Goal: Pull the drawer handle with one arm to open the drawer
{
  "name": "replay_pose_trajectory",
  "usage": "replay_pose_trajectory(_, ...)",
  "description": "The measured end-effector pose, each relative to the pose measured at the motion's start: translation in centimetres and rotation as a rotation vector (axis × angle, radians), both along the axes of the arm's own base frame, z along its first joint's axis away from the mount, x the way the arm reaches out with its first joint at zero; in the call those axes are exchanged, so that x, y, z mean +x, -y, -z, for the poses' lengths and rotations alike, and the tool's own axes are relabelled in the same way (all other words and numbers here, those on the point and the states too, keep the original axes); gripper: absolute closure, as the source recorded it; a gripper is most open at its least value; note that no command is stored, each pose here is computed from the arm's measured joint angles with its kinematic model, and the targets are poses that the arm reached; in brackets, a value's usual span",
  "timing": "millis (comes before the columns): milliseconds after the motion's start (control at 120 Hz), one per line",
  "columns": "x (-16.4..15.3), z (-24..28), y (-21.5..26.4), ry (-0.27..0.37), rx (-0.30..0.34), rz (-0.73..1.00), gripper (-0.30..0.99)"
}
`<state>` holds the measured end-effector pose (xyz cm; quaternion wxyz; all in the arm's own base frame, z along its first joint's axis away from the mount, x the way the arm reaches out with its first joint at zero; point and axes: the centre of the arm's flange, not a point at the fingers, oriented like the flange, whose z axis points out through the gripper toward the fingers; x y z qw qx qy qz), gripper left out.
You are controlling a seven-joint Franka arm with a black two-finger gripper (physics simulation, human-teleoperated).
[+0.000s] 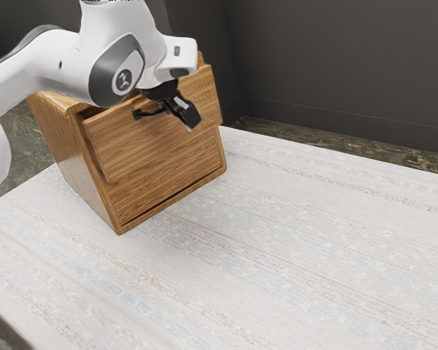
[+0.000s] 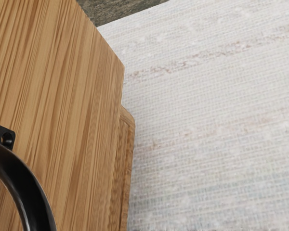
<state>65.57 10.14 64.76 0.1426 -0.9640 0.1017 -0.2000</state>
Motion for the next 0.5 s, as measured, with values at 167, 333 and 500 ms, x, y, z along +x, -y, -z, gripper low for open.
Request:
replay_pose_trajectory(167, -6.7, -8.0, 6.4, 0.108, -0.004, 0.096, 0.45)
replay_pose_trajectory(333, -14.8, -16.7, 10.5, 0.168, -0.078, 0.081, 0.16)
replay_pose_trajectory(500, -18.1, -17.4, 11.2, -0.014, -0.177, -0.082, 0.06)
